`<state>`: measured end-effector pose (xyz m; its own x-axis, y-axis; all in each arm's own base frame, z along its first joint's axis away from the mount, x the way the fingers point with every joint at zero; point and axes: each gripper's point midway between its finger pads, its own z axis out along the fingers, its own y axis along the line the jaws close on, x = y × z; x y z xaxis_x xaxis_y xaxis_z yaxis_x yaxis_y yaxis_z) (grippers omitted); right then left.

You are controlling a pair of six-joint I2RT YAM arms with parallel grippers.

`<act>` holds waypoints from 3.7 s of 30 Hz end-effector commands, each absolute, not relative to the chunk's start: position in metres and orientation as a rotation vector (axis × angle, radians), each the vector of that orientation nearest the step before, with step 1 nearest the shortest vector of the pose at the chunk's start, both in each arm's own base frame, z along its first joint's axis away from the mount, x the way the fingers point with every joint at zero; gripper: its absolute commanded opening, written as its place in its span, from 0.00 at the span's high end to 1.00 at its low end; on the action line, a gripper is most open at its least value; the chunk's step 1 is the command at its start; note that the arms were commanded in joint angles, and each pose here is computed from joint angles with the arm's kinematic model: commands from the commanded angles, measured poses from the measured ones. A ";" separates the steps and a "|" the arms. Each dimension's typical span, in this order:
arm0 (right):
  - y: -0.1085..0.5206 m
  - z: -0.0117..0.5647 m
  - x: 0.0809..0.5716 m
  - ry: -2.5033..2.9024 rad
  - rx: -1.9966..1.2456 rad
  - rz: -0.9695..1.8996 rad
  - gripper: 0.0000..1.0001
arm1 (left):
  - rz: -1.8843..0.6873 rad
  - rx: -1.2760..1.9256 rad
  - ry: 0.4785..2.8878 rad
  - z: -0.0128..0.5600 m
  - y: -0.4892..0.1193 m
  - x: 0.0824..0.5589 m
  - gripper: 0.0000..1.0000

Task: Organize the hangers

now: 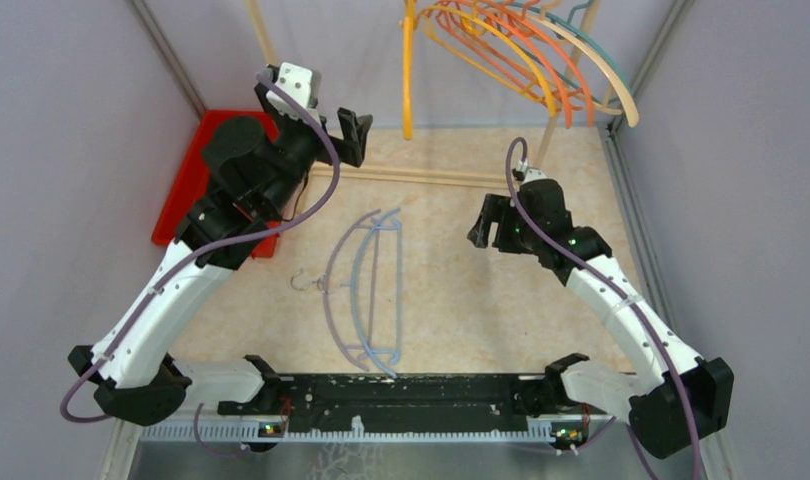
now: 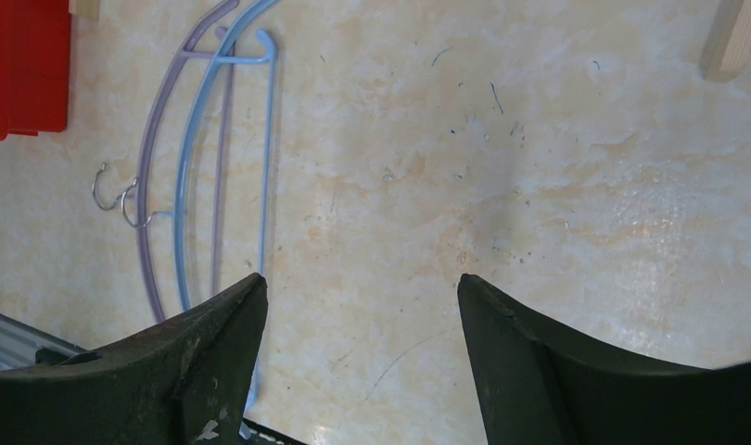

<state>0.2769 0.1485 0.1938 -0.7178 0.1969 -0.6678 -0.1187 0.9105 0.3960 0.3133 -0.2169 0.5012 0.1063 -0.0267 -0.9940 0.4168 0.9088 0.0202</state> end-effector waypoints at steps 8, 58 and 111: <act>0.144 0.196 0.269 2.289 0.040 0.545 0.26 | -0.616 0.122 1.908 0.336 -0.218 0.264 0.07; 0.152 0.140 0.247 2.451 -0.013 0.556 0.30 | -0.257 -0.458 2.763 -0.028 -0.173 0.153 0.59; 0.414 0.204 0.275 2.304 -0.257 1.423 0.44 | -0.479 -0.050 2.333 0.140 -0.216 0.218 1.00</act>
